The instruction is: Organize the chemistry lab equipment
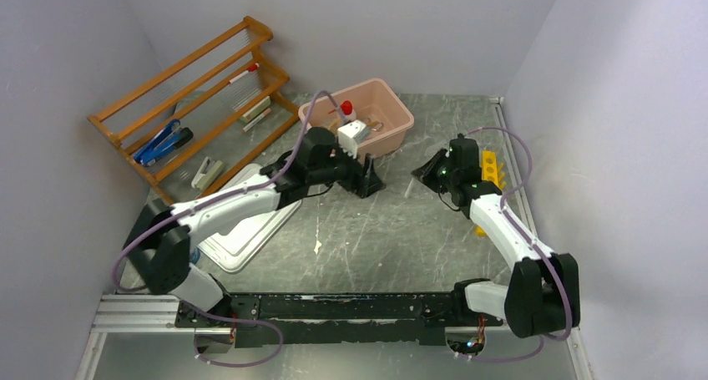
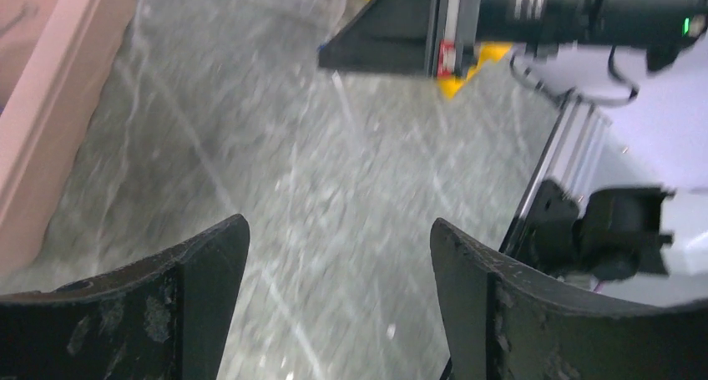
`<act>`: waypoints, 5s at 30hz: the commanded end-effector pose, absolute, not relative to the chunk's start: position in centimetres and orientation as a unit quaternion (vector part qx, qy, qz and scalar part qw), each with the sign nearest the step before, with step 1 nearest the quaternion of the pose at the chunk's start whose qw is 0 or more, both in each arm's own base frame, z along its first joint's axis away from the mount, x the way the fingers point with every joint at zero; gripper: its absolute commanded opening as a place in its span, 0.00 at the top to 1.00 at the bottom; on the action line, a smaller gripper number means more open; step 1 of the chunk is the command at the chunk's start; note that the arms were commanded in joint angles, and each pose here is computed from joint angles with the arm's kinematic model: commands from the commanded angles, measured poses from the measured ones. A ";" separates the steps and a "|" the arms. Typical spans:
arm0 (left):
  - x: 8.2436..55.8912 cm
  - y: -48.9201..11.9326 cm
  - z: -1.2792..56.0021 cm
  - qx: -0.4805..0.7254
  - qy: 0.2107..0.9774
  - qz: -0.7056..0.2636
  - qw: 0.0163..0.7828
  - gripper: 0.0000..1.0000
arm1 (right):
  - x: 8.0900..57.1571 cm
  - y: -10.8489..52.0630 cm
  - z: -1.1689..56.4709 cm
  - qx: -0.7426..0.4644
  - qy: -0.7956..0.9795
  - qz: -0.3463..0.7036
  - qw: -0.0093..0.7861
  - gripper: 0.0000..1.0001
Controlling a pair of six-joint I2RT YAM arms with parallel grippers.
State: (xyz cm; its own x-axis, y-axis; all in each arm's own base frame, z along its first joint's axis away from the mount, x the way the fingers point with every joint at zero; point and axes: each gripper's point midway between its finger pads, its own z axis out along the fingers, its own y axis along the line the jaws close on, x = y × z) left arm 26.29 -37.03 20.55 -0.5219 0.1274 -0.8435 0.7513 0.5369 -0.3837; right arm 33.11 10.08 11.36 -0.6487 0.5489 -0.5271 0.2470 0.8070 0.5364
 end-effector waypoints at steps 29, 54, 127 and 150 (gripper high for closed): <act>27.8 -45.1 21.7 0.354 0.726 -0.439 0.394 0.95 | 32.9 14.8 23.6 0.105 0.843 0.364 0.381 0.57; 27.0 -44.2 21.7 0.412 0.696 -0.422 0.410 0.95 | 31.1 15.2 21.8 0.095 0.866 0.386 0.302 0.73; 25.9 -35.6 22.2 0.344 0.774 -0.328 0.418 0.36 | 39.8 -3.2 10.8 0.095 0.838 -0.075 0.533 0.89; 25.6 -35.8 22.2 0.350 0.768 -0.340 0.415 0.42 | 40.3 -3.0 9.7 0.089 0.848 -0.074 0.517 0.74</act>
